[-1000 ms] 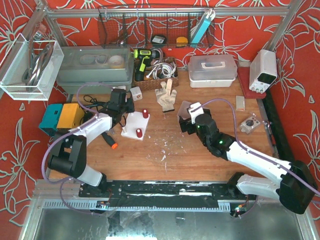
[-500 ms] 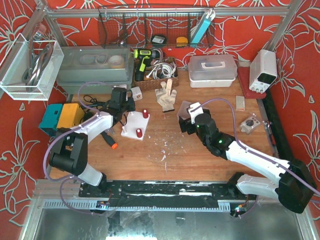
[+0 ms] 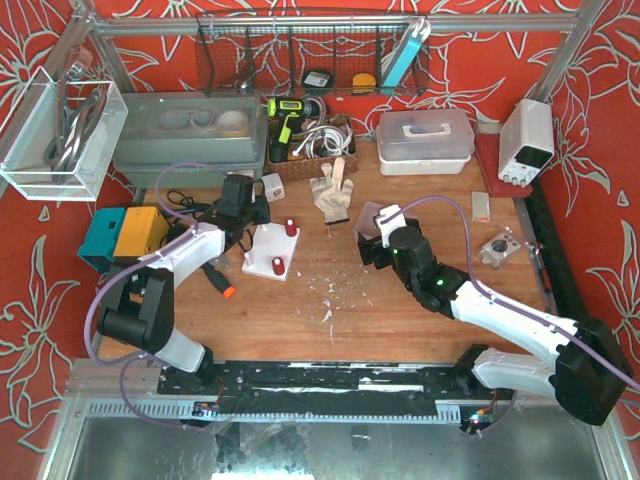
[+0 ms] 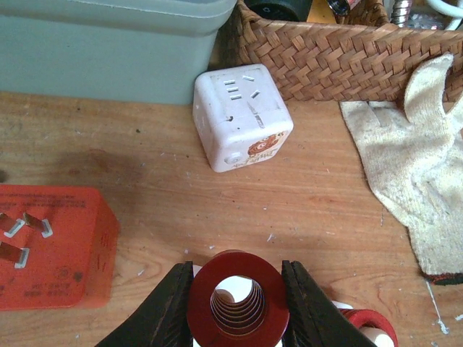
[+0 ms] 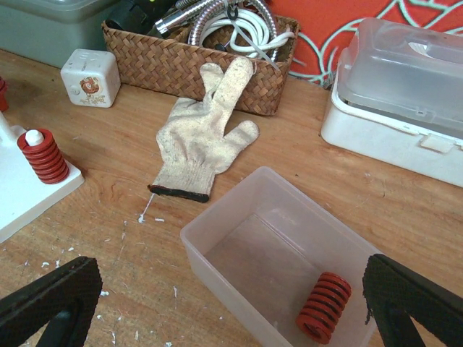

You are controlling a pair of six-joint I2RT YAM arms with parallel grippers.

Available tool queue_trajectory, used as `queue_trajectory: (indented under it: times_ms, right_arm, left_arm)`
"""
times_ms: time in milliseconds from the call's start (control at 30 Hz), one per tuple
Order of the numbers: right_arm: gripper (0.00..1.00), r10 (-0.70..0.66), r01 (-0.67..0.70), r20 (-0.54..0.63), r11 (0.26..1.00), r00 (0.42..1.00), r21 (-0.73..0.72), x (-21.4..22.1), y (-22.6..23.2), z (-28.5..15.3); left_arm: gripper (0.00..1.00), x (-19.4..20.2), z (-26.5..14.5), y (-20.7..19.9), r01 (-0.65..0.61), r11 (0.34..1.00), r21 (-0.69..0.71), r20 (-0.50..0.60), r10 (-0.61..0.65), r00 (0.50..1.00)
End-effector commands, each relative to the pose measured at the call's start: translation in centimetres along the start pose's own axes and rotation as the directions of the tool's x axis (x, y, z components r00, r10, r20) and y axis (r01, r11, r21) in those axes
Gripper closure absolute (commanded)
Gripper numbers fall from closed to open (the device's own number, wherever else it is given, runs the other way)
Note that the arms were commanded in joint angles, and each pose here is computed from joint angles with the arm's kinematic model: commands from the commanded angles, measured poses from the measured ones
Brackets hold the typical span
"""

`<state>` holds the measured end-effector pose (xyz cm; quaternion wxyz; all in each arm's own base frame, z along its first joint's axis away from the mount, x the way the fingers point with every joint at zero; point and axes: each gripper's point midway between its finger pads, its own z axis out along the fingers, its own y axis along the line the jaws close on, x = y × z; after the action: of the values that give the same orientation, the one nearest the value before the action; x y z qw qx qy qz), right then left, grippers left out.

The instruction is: Install the large spring

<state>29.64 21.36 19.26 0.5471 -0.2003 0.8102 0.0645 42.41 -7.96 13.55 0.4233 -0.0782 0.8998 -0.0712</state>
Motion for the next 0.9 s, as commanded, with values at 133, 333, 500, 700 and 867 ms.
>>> queue_trajectory:
  times_ms: [133, 333, 500, 700, 867]
  right_arm:
    - [0.01, 0.021, -0.021, 0.004, 1.0, 1.0, -0.006, -0.4, -0.1, 0.0]
    - [0.01, 0.024, -0.024, 0.005, 1.0, 1.0, -0.004, -0.4, -0.2, 0.1]
    - [0.01, 0.023, -0.023, 0.001, 1.0, 1.0, -0.012, -0.3, 0.0, 0.2]
    - [0.01, 0.022, -0.022, -0.006, 1.0, 1.0, -0.012, -0.2, 0.0, 0.3]
    - [0.01, 0.022, -0.022, -0.007, 1.0, 1.0, -0.014, -0.2, 0.0, 0.3]
  left_arm:
    - [1.0, 0.0, -0.2, 0.7, -0.02, 0.999, -0.033, 0.004, 0.02, 1.0]
    - [1.0, 0.2, 0.0, 0.6, -0.022, 0.999, -0.029, -0.016, 0.022, 1.0]
    - [1.0, 0.3, -0.6, 0.2, -0.022, 1.0, -0.008, -0.027, 0.022, 0.999]
    - [1.0, 0.4, -0.9, 0.1, -0.021, 1.0, 0.003, -0.026, 0.021, 0.999]
    - [1.0, 0.0, -1.7, -0.6, -0.02, 0.999, 0.025, -0.015, 0.021, 1.0]
